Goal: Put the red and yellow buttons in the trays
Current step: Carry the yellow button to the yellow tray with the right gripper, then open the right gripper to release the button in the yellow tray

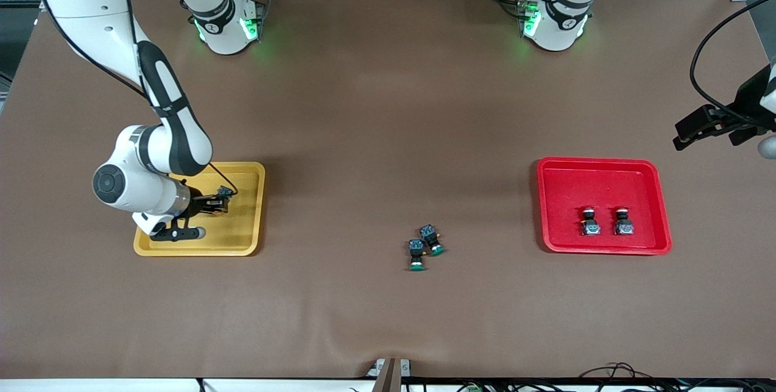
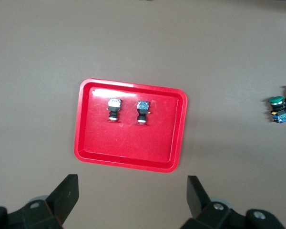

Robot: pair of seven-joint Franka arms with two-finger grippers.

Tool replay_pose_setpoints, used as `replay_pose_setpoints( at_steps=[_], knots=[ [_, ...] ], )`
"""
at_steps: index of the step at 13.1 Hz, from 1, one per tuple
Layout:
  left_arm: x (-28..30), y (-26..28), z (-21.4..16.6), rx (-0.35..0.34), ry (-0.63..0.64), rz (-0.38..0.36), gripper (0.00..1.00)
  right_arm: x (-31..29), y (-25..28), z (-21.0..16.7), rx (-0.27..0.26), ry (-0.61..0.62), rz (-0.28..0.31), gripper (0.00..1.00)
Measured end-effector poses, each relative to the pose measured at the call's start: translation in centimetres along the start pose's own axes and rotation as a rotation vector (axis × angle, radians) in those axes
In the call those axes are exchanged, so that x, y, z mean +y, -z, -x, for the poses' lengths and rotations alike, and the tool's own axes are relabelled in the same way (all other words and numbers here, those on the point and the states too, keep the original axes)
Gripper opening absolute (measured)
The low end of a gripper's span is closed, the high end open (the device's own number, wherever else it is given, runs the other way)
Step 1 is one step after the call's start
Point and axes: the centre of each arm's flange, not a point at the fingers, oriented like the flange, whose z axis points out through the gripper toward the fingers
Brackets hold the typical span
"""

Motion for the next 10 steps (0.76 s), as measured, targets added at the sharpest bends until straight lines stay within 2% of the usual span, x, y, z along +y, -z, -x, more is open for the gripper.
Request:
replay_pose_setpoints(
  at_steps=[3,8,10],
  knots=[
    [-0.3,-0.2,-0.5,0.001,0.002,0.011,1.0,0.4,-0.6,0.2,0.007,-0.006,0.003,0.46],
    [-0.4,-0.2,-0.8,0.002,0.002,0.017,1.0,0.0,0.3,-0.6,0.039,0.002,0.003,0.99],
    [-0.4,-0.1,-0.8,0.003,0.002,0.017,1.0,-0.4,2.3,-2.0,0.085,0.011,0.002,1.0]
  ],
)
